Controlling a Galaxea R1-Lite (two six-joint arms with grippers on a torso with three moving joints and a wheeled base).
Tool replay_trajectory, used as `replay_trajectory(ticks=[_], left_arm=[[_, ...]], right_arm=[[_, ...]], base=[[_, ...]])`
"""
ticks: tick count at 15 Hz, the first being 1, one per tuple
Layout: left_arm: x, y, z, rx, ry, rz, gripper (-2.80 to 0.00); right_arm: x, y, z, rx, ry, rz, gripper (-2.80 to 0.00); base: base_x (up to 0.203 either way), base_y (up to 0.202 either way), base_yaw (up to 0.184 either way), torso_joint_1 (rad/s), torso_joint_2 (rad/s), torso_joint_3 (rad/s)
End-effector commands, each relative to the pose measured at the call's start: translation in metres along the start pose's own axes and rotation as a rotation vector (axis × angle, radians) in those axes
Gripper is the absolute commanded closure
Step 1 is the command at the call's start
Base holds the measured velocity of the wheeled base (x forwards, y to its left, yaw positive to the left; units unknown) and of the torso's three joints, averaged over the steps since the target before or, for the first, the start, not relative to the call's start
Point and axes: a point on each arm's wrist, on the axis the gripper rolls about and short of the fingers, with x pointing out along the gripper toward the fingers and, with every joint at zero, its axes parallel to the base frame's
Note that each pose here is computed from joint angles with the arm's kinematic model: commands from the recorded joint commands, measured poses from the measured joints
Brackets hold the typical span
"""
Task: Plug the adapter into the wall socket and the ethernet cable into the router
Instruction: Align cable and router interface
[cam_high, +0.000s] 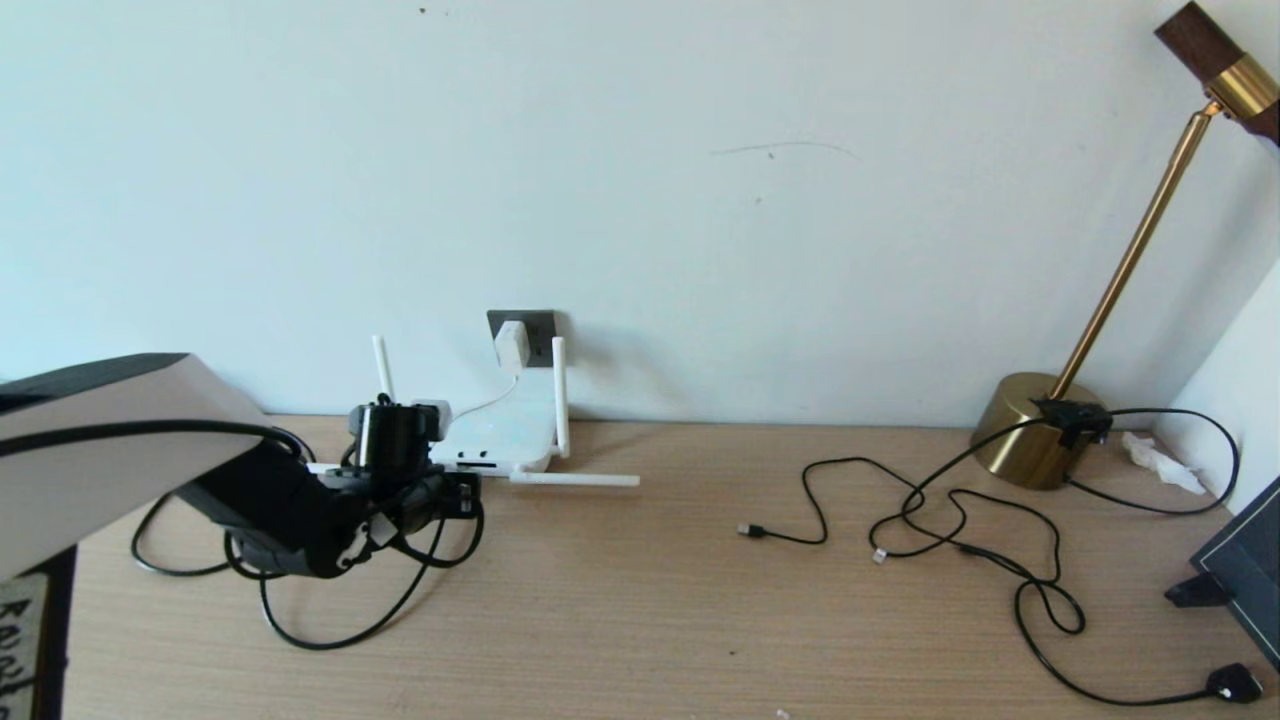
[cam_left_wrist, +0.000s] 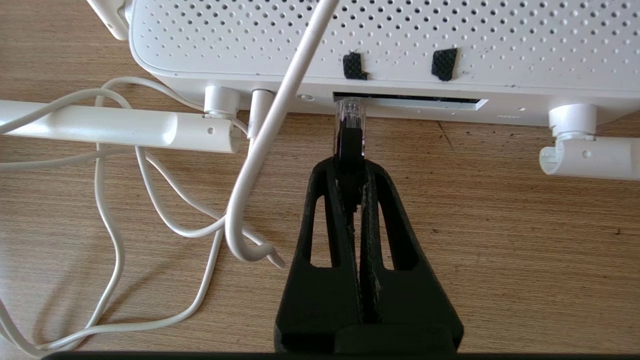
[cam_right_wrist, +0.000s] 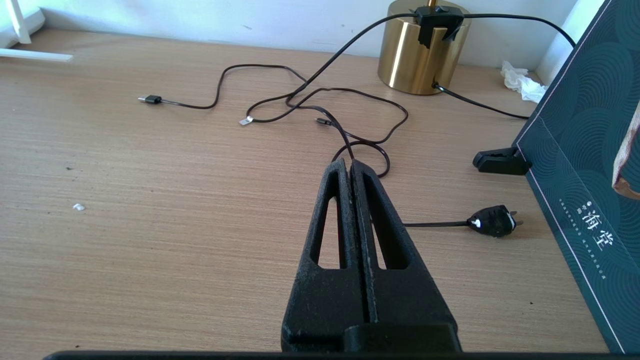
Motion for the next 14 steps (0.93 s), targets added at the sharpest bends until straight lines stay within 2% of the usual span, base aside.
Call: replay_trajectory(ticks=[1, 14], left_arm=[[0.0002, 0.0002, 0.0009, -0.001, -0.006, 0.003, 0.0], [-0.0002, 0.0003, 0.0035, -0.002, -0.015, 0.003, 0.0]], right_arm=[[0.0, 0.0, 0.0, -0.001, 0.0, 0.001, 0.0], [0.0, 0.0, 0.0, -0.001, -0.001, 0.001, 0.0]], base=[[0.0, 0.0, 0.0, 0.0, 0.0, 0.0], [0.0, 0.0, 0.0, 0.0, 0.0, 0.0]])
